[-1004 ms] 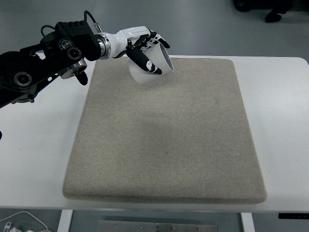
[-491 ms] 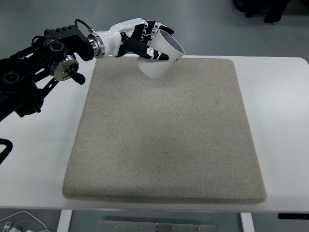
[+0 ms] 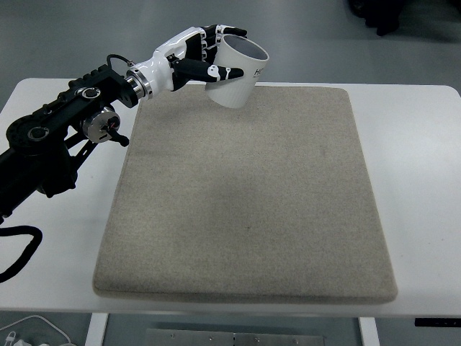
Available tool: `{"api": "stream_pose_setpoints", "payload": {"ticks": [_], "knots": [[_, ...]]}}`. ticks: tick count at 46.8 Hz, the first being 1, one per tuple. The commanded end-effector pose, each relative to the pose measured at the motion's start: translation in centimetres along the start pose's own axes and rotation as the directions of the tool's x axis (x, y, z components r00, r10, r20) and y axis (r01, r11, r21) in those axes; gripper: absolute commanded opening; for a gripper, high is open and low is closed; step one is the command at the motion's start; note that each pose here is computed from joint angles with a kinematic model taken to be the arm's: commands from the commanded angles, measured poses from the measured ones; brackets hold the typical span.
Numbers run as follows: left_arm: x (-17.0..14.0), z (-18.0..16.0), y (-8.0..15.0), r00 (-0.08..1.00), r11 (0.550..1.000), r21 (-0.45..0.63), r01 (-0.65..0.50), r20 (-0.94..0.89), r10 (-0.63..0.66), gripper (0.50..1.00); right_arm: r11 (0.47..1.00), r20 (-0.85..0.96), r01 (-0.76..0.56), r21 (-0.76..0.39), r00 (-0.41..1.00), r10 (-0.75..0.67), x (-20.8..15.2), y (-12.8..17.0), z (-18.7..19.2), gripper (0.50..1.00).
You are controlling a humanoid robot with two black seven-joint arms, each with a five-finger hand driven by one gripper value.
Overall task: Flip white cup upright
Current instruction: 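Rotate the left wrist to turn the cup opening upward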
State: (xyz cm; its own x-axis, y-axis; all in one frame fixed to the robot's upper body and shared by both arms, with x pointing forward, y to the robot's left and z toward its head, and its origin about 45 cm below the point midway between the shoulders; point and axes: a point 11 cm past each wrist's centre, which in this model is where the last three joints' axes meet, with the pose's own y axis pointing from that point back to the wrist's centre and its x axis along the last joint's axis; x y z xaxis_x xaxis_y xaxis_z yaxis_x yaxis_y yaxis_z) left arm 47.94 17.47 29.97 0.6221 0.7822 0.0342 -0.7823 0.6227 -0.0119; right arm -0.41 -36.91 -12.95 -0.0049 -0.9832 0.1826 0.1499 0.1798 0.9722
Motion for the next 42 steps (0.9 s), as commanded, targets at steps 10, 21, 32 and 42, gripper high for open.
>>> {"api": "stream_pose_setpoints", "payload": {"ticks": [10, 21, 32, 42], "knots": [[-0.8, -2.5, -0.3, 0.997, 0.995, -0.1, -0.022, -0.077, 0.014, 0.5, 1.0, 0.0, 0.001, 0.0, 1.0, -0.001, 0.0, 0.0, 0.0, 0.93], [-1.0, -4.5, 0.4, 0.994, 0.981, -0.183, -0.063, -0.105, 0.044, 0.5, 1.0, 0.0, 0.001, 0.0, 1.0, -0.001, 0.0, 0.0, 0.0, 0.93], [-0.2, -5.2, 1.2, 0.992, 0.965, -0.242, -0.102, -0.094, 0.081, 0.5, 1.0, 0.0, 0.001, 0.0, 1.0, -0.001, 0.0, 0.0, 0.0, 0.93], [-1.0, -7.4, 1.5, 0.998, 0.985, -0.161, -0.065, 0.001, 0.066, 0.5, 1.0, 0.001, 0.002, 0.0, 1.0, -0.002, 0.0, 0.0, 0.0, 0.93]]}}
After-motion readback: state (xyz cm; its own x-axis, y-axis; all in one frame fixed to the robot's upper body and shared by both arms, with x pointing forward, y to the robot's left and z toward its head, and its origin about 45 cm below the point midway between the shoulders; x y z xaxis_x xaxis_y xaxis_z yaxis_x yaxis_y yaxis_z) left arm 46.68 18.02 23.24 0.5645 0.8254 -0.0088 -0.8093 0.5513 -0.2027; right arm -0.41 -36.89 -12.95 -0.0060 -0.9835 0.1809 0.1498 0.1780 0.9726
